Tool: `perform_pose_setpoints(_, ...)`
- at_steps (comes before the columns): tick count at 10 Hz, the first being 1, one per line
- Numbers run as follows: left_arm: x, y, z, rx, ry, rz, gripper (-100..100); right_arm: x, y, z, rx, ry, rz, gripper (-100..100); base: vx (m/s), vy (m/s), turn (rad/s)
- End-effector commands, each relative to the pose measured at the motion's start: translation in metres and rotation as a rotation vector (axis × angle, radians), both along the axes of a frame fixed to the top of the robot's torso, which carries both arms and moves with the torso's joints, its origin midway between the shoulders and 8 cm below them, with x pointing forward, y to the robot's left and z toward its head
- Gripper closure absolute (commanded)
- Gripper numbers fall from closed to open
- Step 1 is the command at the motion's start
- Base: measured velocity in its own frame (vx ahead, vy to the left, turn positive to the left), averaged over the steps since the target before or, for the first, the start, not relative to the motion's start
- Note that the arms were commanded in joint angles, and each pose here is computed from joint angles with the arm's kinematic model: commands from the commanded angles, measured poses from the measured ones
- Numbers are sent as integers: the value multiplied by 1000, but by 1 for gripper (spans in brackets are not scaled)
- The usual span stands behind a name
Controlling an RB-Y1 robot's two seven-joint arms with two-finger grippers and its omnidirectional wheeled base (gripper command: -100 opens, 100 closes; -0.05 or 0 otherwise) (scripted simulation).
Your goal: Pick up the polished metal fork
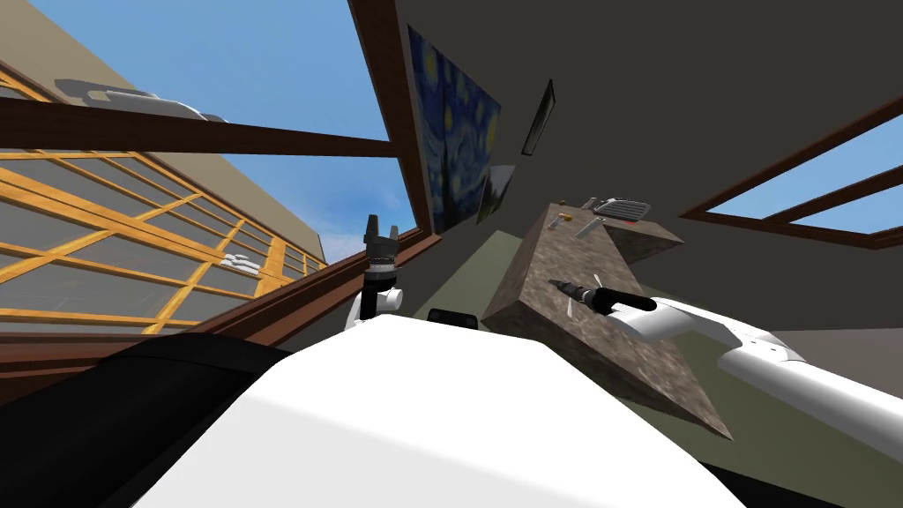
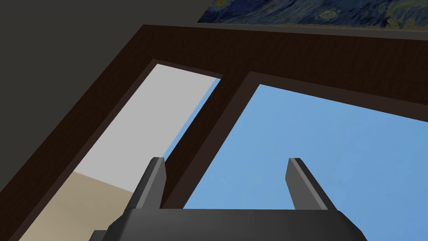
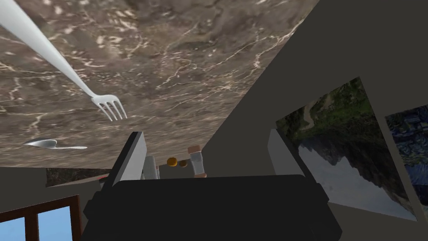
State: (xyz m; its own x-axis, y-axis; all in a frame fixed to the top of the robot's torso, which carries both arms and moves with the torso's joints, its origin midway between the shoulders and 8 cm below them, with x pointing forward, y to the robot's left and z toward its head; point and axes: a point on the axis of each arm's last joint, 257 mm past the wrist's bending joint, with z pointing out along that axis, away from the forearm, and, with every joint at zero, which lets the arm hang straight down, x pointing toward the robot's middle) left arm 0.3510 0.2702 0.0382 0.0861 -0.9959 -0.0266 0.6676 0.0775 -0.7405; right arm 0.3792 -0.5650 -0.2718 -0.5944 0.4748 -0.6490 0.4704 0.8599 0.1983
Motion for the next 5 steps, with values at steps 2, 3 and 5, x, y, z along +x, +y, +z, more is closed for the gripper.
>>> perform_pose_setpoints(2,0,0,0,0,0,0,0,-27,-21,-9,-14,80,-44,-100,60,-58,74)
perform_pose_setpoints(3,0,0,0,0,0,0,0,-42,-32,-15,-33,128,-60,-100,95,-84,159)
perform_pose_setpoints(5,0,0,0,0,0,0,0,-59,-40,-22,-33,173,-85,-100,70,-71,62)
